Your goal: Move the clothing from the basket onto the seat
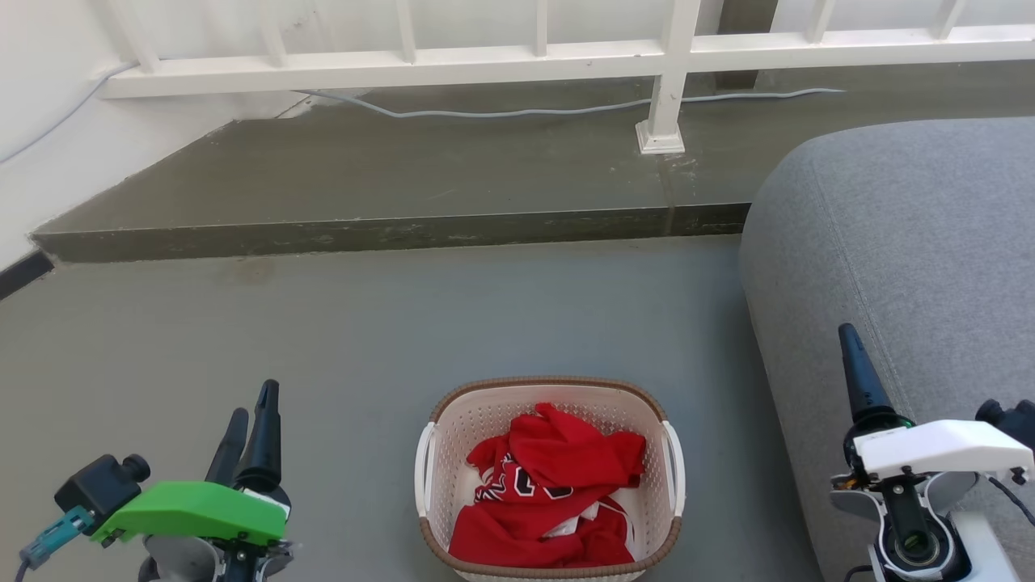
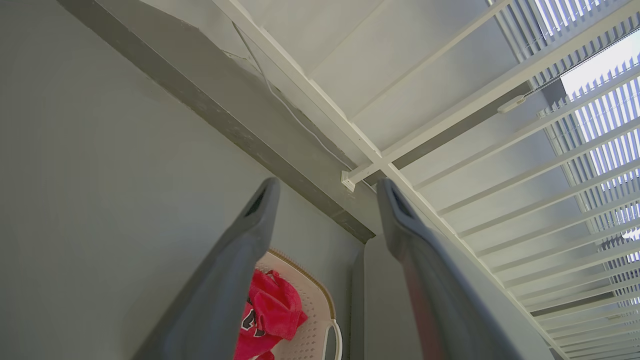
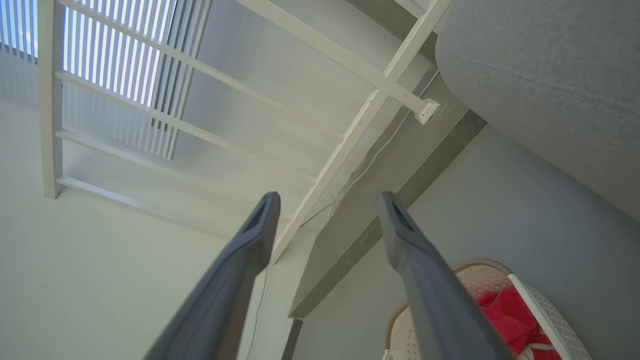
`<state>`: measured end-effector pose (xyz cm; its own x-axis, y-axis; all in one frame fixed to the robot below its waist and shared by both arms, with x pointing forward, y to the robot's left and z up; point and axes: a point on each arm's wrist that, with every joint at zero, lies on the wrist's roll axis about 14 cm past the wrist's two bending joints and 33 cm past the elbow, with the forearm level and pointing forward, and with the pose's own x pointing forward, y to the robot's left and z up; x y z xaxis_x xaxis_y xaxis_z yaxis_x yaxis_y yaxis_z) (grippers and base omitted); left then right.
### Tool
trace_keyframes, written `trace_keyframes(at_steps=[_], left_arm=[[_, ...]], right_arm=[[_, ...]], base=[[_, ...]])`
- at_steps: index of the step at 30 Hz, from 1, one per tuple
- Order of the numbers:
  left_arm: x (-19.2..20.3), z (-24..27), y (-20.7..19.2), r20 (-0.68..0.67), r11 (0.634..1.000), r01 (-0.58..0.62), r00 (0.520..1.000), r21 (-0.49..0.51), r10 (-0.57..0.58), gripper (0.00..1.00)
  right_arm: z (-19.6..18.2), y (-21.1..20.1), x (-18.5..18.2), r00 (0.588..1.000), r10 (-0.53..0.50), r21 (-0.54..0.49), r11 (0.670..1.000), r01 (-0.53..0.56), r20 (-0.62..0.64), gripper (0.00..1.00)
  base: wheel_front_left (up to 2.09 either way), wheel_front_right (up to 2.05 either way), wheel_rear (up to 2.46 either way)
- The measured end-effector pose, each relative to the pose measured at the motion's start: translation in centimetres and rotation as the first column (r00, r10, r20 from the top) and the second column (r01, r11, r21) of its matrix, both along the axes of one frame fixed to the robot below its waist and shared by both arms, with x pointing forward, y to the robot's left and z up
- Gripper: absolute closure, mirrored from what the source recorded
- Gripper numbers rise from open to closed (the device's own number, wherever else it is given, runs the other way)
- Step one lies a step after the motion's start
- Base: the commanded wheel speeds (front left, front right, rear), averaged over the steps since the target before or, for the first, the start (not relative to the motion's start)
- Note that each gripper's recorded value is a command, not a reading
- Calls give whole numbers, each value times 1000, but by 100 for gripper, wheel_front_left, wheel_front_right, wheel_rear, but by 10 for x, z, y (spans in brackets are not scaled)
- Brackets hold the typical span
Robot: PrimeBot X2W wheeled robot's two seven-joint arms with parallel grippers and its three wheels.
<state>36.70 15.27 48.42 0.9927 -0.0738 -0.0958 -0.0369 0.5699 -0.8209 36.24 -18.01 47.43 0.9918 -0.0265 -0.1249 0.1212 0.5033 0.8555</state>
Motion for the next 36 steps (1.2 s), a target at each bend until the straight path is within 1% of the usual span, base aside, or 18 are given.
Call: trace_keyframes(at_steps=[1, 2, 7, 8, 11, 17, 25, 28, 30, 36], left_arm=[[0, 0, 0, 0, 1000, 0, 1000, 0, 0, 0], [0, 1, 0, 4, 1000, -3, 1000, 18, 3, 0], [1, 5, -6, 22, 991, 17, 1000, 132, -20, 0], [1, 8, -7, 34, 983, 24, 999, 180, -31, 0], [1, 10, -10, 50, 966, 37, 997, 255, -52, 0], [1, 13, -13, 68, 930, 34, 996, 365, -63, 0], [1, 22, -16, 111, 875, 10, 991, 483, -72, 0], [1, 23, -18, 120, 857, 5, 990, 516, -78, 0], [0, 24, -20, 127, 836, 6, 988, 549, -91, 0], [-3, 26, -25, 144, 789, -4, 984, 615, -108, 0]], right_arm=[[0, 0, 0, 1000, 0, 0, 1000, 0, 0, 0], [1, 1, 0, 1000, 7, -21, 1000, -7, 2, 0], [6, 5, 1, 1000, 21, -120, 993, -19, 14, 0], [7, 7, 1, 999, 30, -160, 987, -27, 16, 0], [8, 11, 1, 999, 42, -216, 976, -38, 17, 0], [11, 15, 0, 998, 55, -314, 948, -45, 24, 0], [14, 18, -3, 997, 67, -432, 901, -45, 37, 0], [17, 20, -3, 996, 74, -476, 879, -45, 44, 0], [19, 21, -3, 995, 79, -501, 865, -41, 56, 0], [25, 23, -4, 994, 83, -579, 815, -24, 76, 0]], base=[[0, 0, 0], [0, 0, 0], [0, 0, 0], [0, 0, 0], [0, 0, 0], [0, 0, 0], [0, 0, 0], [0, 0, 0], [0, 0, 0], [0, 0, 0]])
